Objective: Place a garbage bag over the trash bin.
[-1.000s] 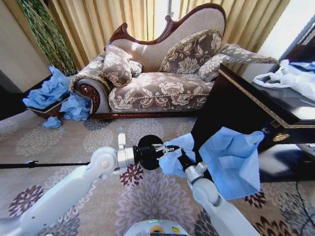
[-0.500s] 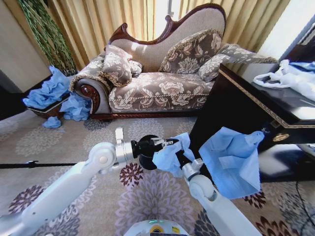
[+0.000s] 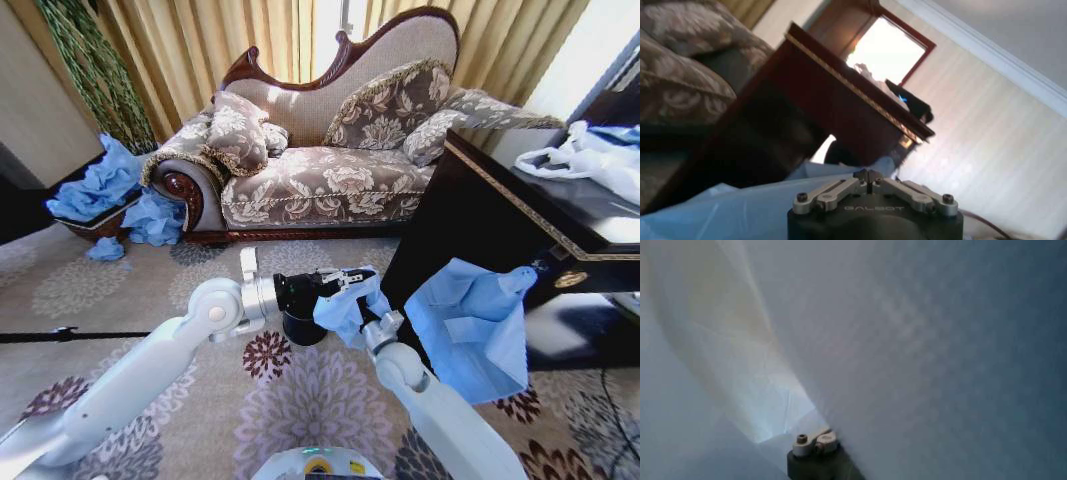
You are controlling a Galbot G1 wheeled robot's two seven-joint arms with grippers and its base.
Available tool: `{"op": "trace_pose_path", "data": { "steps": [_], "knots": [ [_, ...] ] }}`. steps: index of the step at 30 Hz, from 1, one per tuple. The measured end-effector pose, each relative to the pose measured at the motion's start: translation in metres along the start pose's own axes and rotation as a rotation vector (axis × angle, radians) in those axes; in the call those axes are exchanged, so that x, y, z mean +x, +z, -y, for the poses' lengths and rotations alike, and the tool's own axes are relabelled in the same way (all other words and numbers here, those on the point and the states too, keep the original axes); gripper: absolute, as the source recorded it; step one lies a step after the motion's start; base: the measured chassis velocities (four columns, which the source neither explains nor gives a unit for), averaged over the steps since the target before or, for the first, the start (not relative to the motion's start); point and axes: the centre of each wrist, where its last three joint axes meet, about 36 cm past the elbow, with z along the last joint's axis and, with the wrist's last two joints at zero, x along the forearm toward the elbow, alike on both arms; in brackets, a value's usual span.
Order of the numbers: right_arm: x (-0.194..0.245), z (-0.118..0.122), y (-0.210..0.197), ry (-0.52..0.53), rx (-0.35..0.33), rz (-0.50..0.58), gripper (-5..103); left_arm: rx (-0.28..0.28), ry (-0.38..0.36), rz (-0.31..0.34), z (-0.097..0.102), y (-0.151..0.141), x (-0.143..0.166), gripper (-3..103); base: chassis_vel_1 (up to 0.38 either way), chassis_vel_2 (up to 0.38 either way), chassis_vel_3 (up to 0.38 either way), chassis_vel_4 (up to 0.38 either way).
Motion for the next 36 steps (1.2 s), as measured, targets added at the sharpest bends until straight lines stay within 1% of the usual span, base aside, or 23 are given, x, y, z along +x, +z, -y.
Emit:
{"op": "trace_pose_path", "data": {
  "steps": [3, 4, 6, 9, 11, 13, 17, 18, 20, 21, 24, 25, 28, 29, 31, 32, 34, 36],
  "knots": [
    [-0.02, -0.002, -0.007, -0.021, 0.012, 0.008, 0, -0.019, -0.046, 0.054, -0.007, -0.011, 0.01, 0, 0.0, 0.0, 0.0, 0.0],
    [-0.02, -0.002, -0.007, -0.021, 0.012, 0.008, 0, -0.019, -0.046, 0.054, -0.007, -0.011, 0.01, 0, 0.0, 0.0, 0.0, 0.0],
    [-0.041, -0.003, -0.014, -0.04, 0.026, 0.014, 0, -0.026, -0.071, 0.084, -0.012, -0.016, 0.015, 0, 0.0, 0.0, 0.0, 0.0],
    [-0.057, -0.008, -0.015, -0.055, 0.033, 0.011, 0, -0.025, -0.087, 0.097, -0.017, -0.018, 0.018, 0, 0.0, 0.0, 0.0, 0.0],
    [-0.073, -0.014, -0.013, -0.066, 0.039, -0.003, 0, -0.013, -0.109, 0.12, -0.025, -0.017, 0.021, 0, 0.0, 0.0, 0.0, 0.0],
    [-0.078, -0.016, -0.01, -0.07, 0.042, -0.014, 0, -0.006, -0.12, 0.129, -0.029, -0.016, 0.021, 0, 0.0, 0.0, 0.0, 0.0],
    [-0.09, -0.025, 0.001, -0.097, 0.051, -0.08, 0, 0.006, -0.174, 0.171, -0.042, -0.014, 0.024, 0, 0.0, 0.0, 0.0, 0.0],
    [-0.09, -0.025, 0.001, -0.097, 0.051, -0.08, 0, 0.006, -0.174, 0.171, -0.042, -0.014, 0.024, 0, 0.0, 0.0, 0.0, 0.0],
    [-0.097, -0.026, 0.007, -0.102, 0.061, -0.106, 0, 0.011, -0.205, 0.198, -0.047, -0.013, 0.027, 0, 0.0, 0.0, 0.0, 0.0],
    [-0.097, -0.026, 0.007, -0.102, 0.061, -0.106, 0, 0.011, -0.205, 0.198, -0.047, -0.013, 0.027, 0, 0.0, 0.0, 0.0, 0.0],
    [-0.111, -0.029, 0.015, -0.103, 0.071, -0.134, 0, 0.022, -0.254, 0.245, -0.058, -0.013, 0.034, 0, 0.0, 0.0, 0.0, 0.0],
    [-0.111, -0.029, 0.015, -0.103, 0.071, -0.134, 0, 0.022, -0.254, 0.245, -0.058, -0.013, 0.034, 0, 0.0, 0.0, 0.0, 0.0],
    [-0.129, -0.032, 0.021, -0.108, 0.079, -0.153, 0, 0.027, -0.284, 0.266, -0.072, -0.015, 0.046, 0, 0.0, 0.0, 0.0, 0.0],
    [-0.129, -0.032, 0.021, -0.108, 0.079, -0.153, 0, 0.027, -0.284, 0.266, -0.072, -0.015, 0.046, 0, 0.0, 0.0, 0.0, 0.0],
    [-0.141, -0.033, 0.024, -0.109, 0.08, -0.175, 0, 0.031, -0.313, 0.278, -0.086, -0.017, 0.055, 0, 0.0, 0.0, 0.0, 0.0],
    [-0.141, -0.033, 0.024, -0.109, 0.08, -0.175, 0, 0.031, -0.313, 0.278, -0.086, -0.017, 0.055, 0, 0.0, 0.0, 0.0, 0.0],
    [-0.149, -0.034, 0.027, -0.119, 0.09, -0.204, 0, 0.044, -0.346, 0.293, -0.099, -0.018, 0.064, 0, 0.0, 0.0, 0.0, 0.0],
    [-0.155, -0.035, 0.032, -0.127, 0.094, -0.235, 0, 0.07, -0.381, 0.305, -0.113, -0.014, 0.072, 0, 0.0, 0.0, 0.0, 0.0]
  ]
}}
